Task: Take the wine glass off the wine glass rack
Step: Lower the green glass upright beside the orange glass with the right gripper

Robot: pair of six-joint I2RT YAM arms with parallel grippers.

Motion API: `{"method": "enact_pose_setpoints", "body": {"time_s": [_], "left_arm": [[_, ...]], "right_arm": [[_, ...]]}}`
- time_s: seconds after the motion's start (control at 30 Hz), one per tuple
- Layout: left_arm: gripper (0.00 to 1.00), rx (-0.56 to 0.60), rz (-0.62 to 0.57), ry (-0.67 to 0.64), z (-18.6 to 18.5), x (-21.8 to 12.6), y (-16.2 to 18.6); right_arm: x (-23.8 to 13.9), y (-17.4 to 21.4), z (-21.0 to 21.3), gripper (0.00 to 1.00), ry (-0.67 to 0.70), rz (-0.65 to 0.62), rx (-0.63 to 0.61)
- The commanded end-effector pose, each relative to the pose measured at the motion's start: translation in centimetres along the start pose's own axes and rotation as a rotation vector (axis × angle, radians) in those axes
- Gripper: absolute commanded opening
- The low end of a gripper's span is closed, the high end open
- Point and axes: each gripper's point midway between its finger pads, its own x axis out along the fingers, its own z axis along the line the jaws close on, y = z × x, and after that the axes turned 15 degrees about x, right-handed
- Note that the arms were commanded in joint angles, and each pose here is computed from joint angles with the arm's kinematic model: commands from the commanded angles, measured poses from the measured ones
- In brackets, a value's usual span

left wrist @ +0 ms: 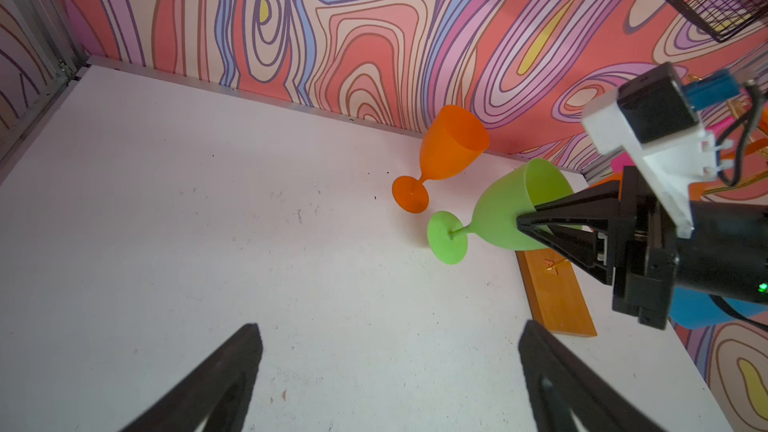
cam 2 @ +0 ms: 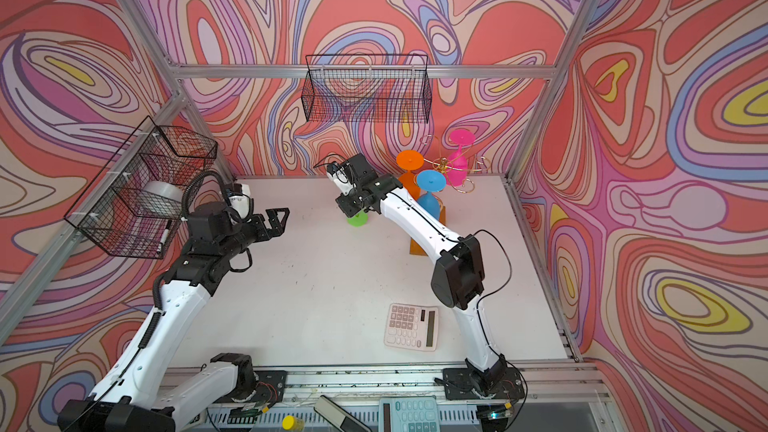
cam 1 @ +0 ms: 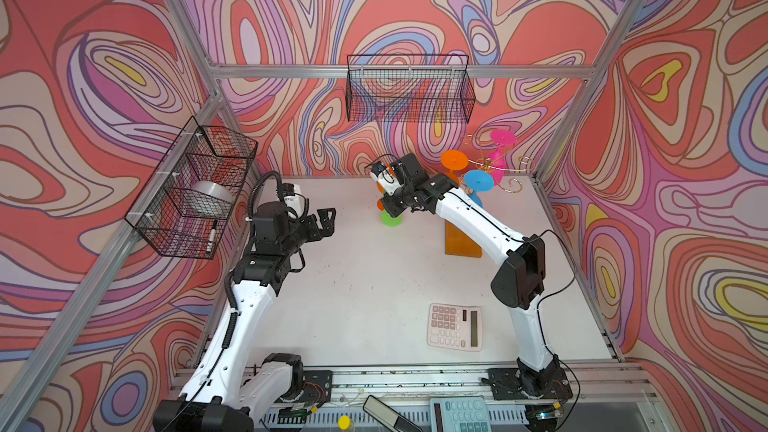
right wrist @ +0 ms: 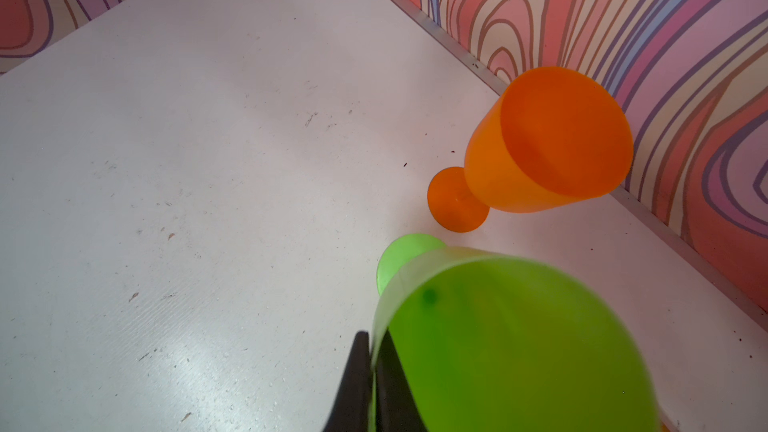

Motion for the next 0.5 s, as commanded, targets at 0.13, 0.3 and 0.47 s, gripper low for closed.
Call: {"method": "enact_pose_setpoints", "body": {"time_s": [0.13,0.3,0.47], "left_arm": [[0.97,0.022,-0.017,0.032,-0.5,0.2,-0.1],[0.97,0.018,-0.021,0.041,-0.7,0.3,-0.1],[0.96,0.009,-0.014,0.064,-1.0,0.6,0.0]], "right_arm": [[0.8,-0.8,-0.8,0.00,0.007,-0.019,0.014],[1.0,-0.8,-1.4,0.00,0.014,-0.012,0.014],[1.6,-0.5,-1.1,0.00,-0.009,-0.002,0.027]]}}
